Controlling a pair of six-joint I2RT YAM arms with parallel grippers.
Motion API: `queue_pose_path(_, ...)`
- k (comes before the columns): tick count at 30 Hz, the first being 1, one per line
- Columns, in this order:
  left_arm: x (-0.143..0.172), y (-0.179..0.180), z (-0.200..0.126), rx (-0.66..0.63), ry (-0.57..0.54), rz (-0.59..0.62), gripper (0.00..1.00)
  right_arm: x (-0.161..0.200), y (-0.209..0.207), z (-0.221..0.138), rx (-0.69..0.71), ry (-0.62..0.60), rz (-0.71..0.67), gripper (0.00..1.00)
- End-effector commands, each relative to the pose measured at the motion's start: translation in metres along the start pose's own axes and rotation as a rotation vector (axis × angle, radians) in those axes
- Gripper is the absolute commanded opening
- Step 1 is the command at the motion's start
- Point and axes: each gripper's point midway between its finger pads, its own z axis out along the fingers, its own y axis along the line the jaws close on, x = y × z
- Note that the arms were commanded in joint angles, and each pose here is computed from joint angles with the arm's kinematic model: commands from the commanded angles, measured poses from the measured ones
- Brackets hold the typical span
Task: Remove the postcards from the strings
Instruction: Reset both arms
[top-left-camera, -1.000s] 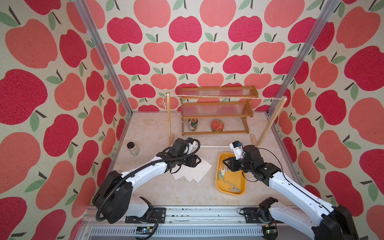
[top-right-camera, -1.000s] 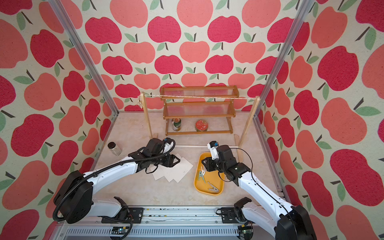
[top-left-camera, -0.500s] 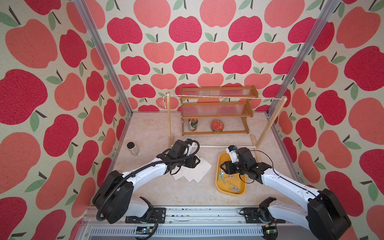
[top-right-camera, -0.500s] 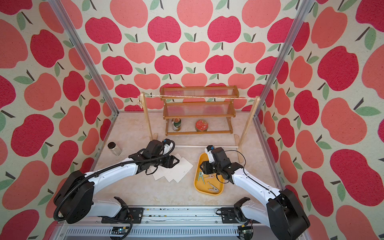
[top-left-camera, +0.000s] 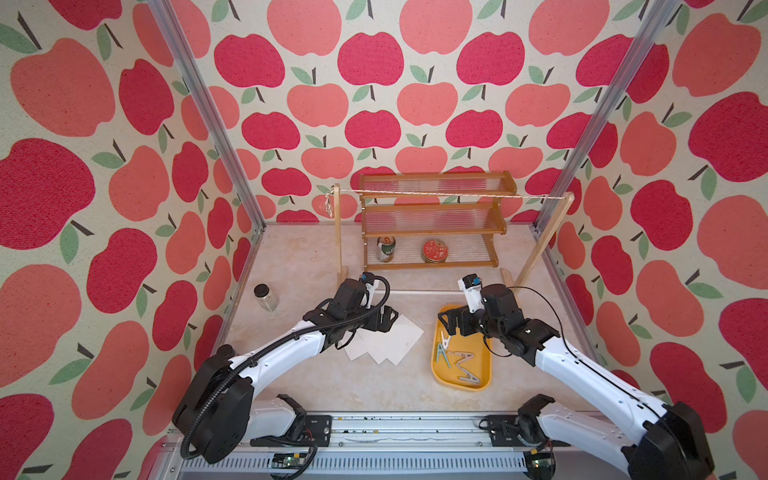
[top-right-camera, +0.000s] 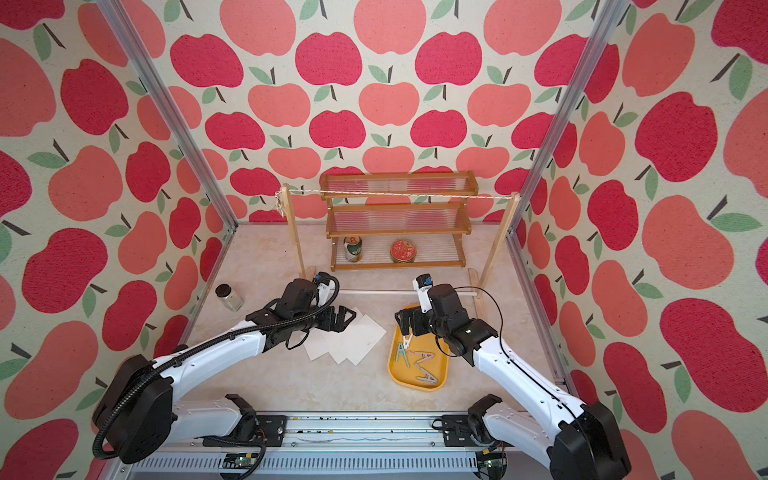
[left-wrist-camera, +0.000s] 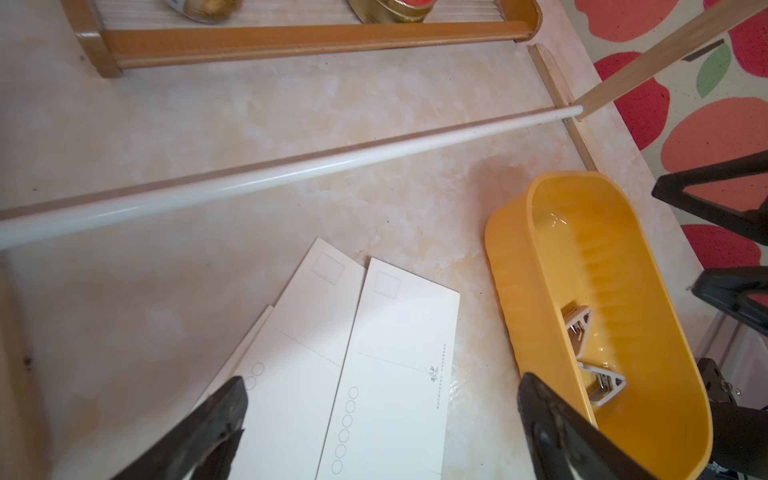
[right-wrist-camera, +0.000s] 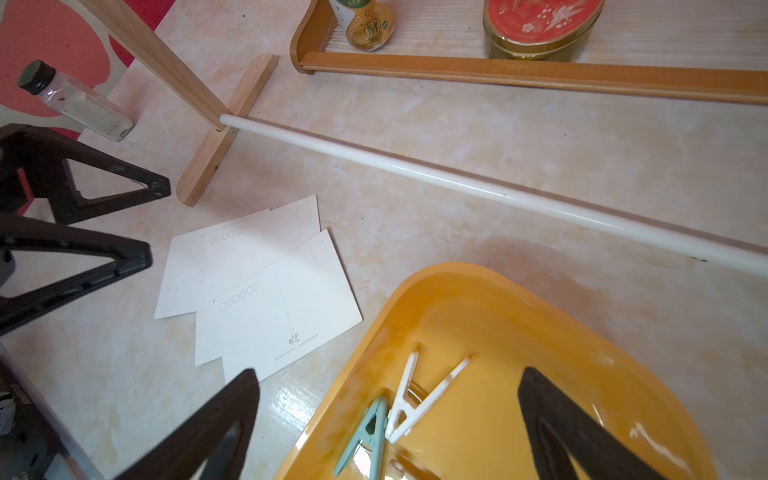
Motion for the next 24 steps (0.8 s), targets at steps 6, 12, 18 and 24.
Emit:
queue_pose_path(6,-0.03,0.087,-0.05,-0.367,-0.193,-0.052,0.99,-0.061,-0.054,-0.029,0.334,-0.298,-0.172,0.99)
queue_pose_path(12,-0.04,0.159,-0.102,-0.606,-0.316,-0.142,0.99,-0.071,-0.112,-0.045,0.576,-0.465,-0.183,0.99)
queue_pose_path(18,-0.032,0.223,-0.131,-0.798,-0.406,-0.196,0.99,-0.059,-0.171,-0.039,0.732,-0.407,-0.093,0.99)
queue_pose_path(24,-0.017,0.275,-0.126,-0.902,-0.385,-0.205,0.99,-0.043,-0.205,-0.018,0.82,-0.365,-0.102,0.99)
